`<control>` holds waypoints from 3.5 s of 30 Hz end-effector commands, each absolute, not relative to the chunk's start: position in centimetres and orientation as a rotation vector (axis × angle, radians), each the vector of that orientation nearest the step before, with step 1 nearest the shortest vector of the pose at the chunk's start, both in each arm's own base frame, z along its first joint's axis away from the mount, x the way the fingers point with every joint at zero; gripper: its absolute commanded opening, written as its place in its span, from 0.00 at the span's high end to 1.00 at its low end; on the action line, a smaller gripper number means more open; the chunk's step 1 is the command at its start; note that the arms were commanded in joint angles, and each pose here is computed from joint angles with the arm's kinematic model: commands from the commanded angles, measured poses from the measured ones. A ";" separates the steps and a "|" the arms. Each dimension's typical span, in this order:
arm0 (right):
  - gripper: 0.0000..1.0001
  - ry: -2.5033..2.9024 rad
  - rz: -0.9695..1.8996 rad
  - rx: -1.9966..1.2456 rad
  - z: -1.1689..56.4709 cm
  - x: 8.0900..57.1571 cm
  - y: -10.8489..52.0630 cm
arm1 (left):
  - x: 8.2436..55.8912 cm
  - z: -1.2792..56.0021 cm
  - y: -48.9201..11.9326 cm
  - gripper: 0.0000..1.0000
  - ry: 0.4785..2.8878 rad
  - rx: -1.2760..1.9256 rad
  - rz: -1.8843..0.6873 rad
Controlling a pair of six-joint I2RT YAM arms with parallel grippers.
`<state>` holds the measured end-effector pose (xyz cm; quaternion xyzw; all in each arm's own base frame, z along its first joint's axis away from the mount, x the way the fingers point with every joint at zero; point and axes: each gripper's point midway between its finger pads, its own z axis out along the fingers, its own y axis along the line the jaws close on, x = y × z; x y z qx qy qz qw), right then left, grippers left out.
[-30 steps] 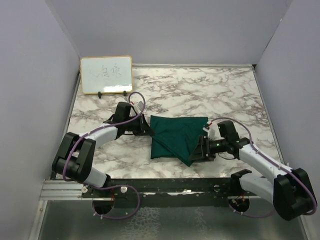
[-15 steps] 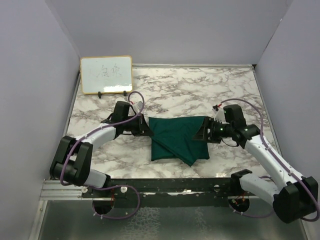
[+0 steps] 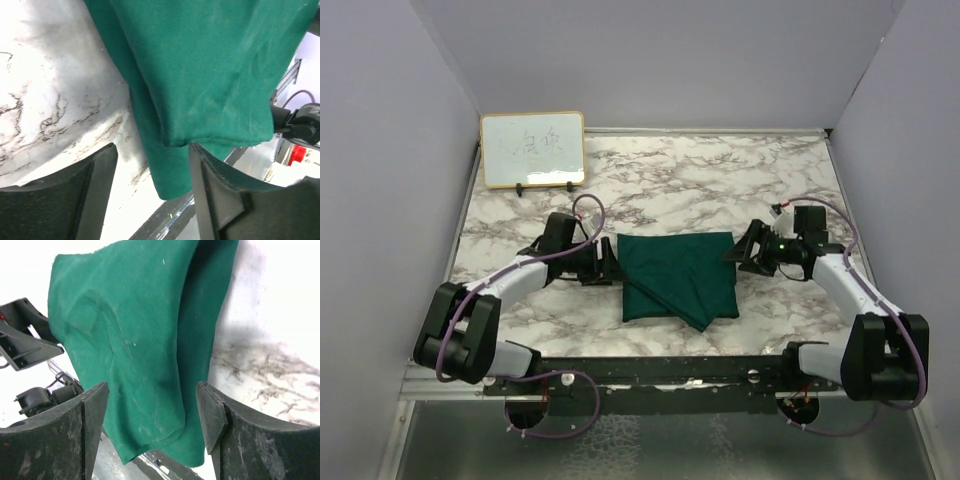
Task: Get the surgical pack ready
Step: Pack the surgical kit at the center of the board.
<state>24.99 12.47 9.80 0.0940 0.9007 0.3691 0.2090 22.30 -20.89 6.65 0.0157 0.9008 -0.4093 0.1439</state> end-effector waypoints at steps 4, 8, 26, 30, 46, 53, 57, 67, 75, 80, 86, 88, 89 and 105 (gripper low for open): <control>0.30 2.338 1.159 0.119 11.8 29.6 12.9 | 25.0 10.8 -20.4 0.23 2.438 0.046 -1.183; 0.36 2.283 1.242 0.077 11.7 30.2 13.6 | 27.4 12.0 -20.1 0.21 2.373 -0.028 -1.234; 0.66 2.339 1.228 0.090 9.1 31.3 13.1 | 31.1 9.4 -21.8 0.75 2.408 -0.110 -1.342; 0.71 2.352 1.198 0.137 8.0 30.7 11.9 | 30.6 8.8 -22.0 0.80 2.416 -0.114 -1.366; 0.97 2.392 1.163 0.271 5.5 29.0 9.4 | 29.7 7.3 -19.1 1.00 2.436 -0.158 -1.172; 0.63 2.333 1.288 0.231 8.5 27.1 10.8 | 28.7 7.9 -18.6 0.54 2.441 -0.129 -1.133; 0.46 2.300 1.454 0.184 9.3 24.5 12.3 | 27.5 8.6 -19.0 0.39 2.416 -0.138 -1.182; 0.26 2.408 1.409 0.274 7.2 23.3 12.6 | 24.8 7.3 -21.1 0.13 2.419 -0.139 -1.301; 0.31 2.406 1.505 0.310 5.4 22.2 13.3 | 23.8 6.1 -21.7 0.16 2.429 -0.166 -1.377; 0.38 2.400 1.528 0.316 5.0 22.3 13.4 | 23.6 5.6 -22.1 0.28 2.434 -0.166 -1.402; 0.51 2.375 1.589 0.299 4.9 22.1 13.8 | 23.1 5.3 -22.2 0.42 2.417 -0.203 -1.437; 0.55 2.365 1.623 0.307 4.8 21.9 13.9 | 23.0 5.3 -22.5 0.47 2.411 -0.209 -1.482; 0.58 2.357 1.642 0.311 4.8 21.8 14.0 | 23.0 5.4 -22.7 0.49 2.405 -0.206 -1.501; 0.64 2.264 1.692 0.268 5.5 25.8 15.6 | 28.2 6.9 -24.5 0.75 2.231 -0.289 -1.636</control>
